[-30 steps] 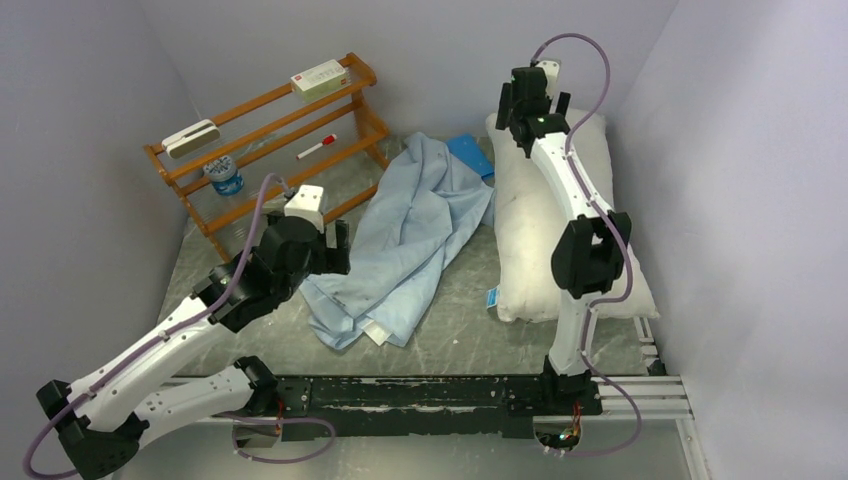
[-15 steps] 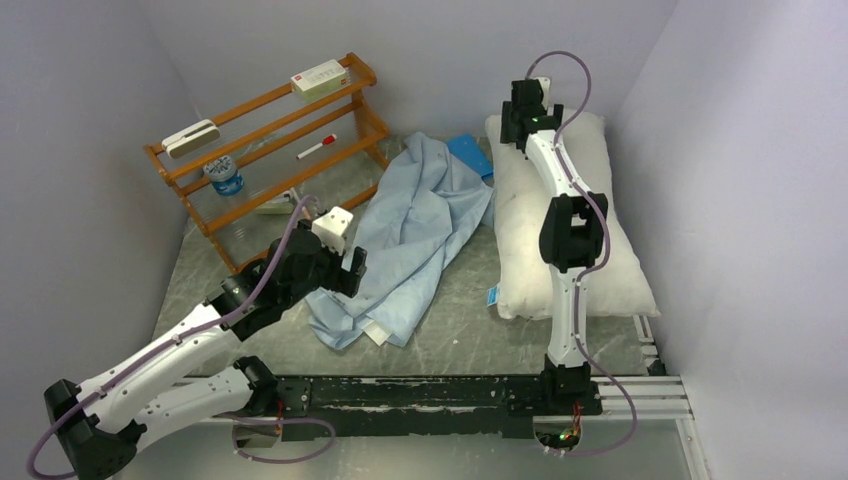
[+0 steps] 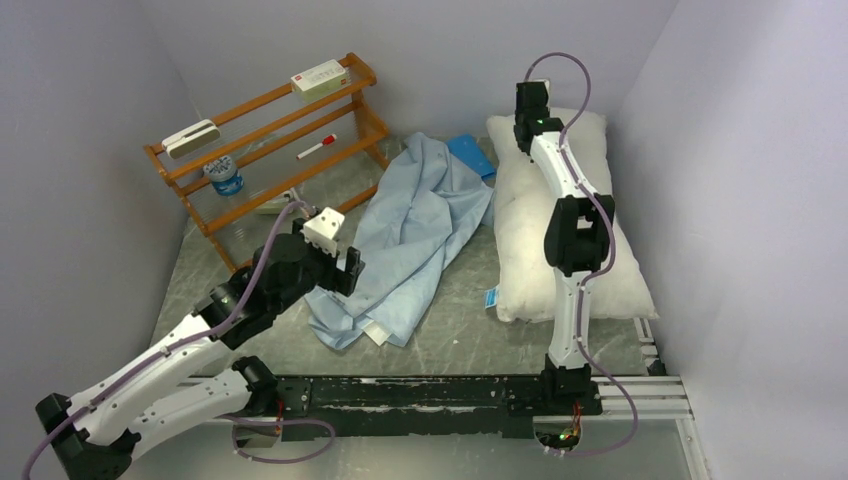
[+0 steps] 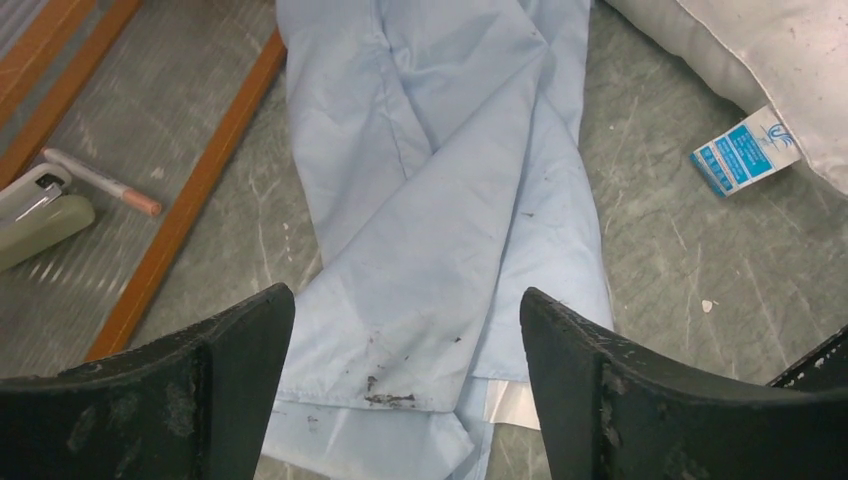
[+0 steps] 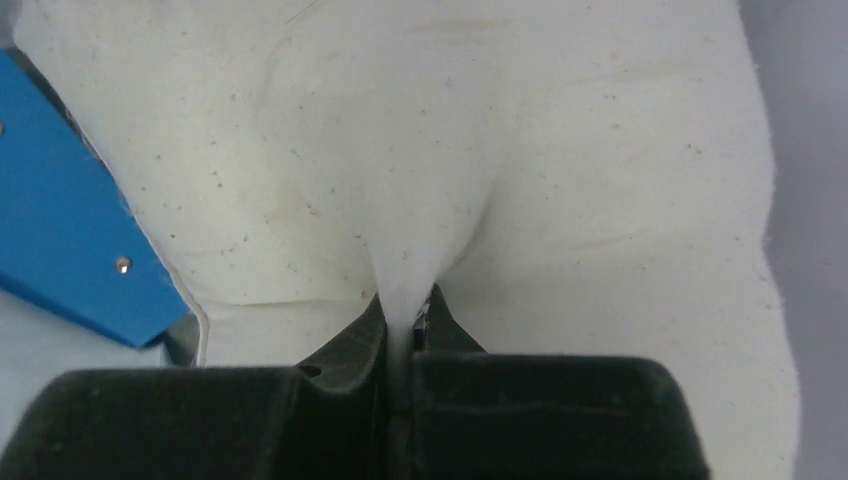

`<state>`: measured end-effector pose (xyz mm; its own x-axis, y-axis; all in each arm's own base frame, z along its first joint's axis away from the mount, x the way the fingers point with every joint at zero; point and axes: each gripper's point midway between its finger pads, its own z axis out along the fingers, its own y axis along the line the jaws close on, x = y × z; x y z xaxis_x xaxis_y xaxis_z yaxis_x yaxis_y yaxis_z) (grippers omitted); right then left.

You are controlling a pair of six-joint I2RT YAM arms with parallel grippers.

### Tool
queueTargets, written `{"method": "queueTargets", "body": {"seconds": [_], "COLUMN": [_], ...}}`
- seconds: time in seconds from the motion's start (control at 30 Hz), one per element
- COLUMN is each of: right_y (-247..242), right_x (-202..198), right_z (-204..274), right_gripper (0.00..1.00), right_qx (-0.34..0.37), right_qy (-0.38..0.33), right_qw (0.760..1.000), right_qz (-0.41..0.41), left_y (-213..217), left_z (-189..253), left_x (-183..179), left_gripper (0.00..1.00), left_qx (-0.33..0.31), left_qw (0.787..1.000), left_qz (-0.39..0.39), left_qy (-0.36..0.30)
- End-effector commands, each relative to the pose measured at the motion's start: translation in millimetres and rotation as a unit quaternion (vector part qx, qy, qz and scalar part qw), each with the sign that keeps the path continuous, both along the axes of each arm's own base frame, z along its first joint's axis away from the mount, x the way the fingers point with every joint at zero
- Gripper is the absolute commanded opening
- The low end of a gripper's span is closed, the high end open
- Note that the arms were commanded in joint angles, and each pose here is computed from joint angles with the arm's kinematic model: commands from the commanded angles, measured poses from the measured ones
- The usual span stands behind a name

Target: Put the pillow into the pillowcase

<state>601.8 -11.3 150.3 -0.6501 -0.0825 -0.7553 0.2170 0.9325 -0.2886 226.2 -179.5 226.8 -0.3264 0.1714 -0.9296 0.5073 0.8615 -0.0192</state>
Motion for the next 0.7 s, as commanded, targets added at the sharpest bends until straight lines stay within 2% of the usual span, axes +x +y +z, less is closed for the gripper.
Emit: {"method": "queueTargets", "body": {"seconds": [0.0, 0.1, 0.2, 0.37, 0.43, 0.6, 0.67], "right_y": [12.2, 18.3, 14.2, 12.8, 11.9, 12.6, 15.4], "right_x": [-27.7, -42.9, -63.2, -94.2, -106.0, -129.3, -136.0], "right_z": [48.6, 89.2, 127.8, 164.8, 173.8, 186.1, 191.1], "right_gripper": [0.00, 0.00, 0.00, 0.00, 0.00, 0.00, 0.00], "right_qx": [-0.044, -0.039, -0.034, -0.014, -0.005, 0.013, 0.024], "right_qy": [-0.004, -0.040, -0.070, -0.099, -0.110, -0.119, -0.124], "right_qw": [0.999, 0.998, 0.997, 0.995, 0.994, 0.992, 0.991], "right_qz": [0.030, 0.037, 0.029, 0.028, 0.025, 0.028, 0.035], "left_y": [-14.4, -31.3, -53.7, -68.4, -72.6, -74.6, -68.3], "left_z": [2.4, -2.6, -10.0, -21.2, -27.1, -52.7, -63.7], "left_x": [3.1, -0.5, -13.9, -21.0, -23.9, -46.9, -48.5], "left_gripper": [0.84, 0.77, 0.63, 0.63, 0.63, 0.66, 0.68], "left_qx": [0.004, 0.034, 0.075, 0.169, 0.214, 0.300, 0.322], "left_qw": [0.999, 0.992, 0.970, 0.929, 0.907, 0.815, 0.798], "left_qz": [-0.043, -0.114, -0.226, -0.324, -0.358, -0.486, -0.500], "left_qy": [-0.026, -0.040, -0.055, -0.057, -0.061, -0.093, -0.101]}}
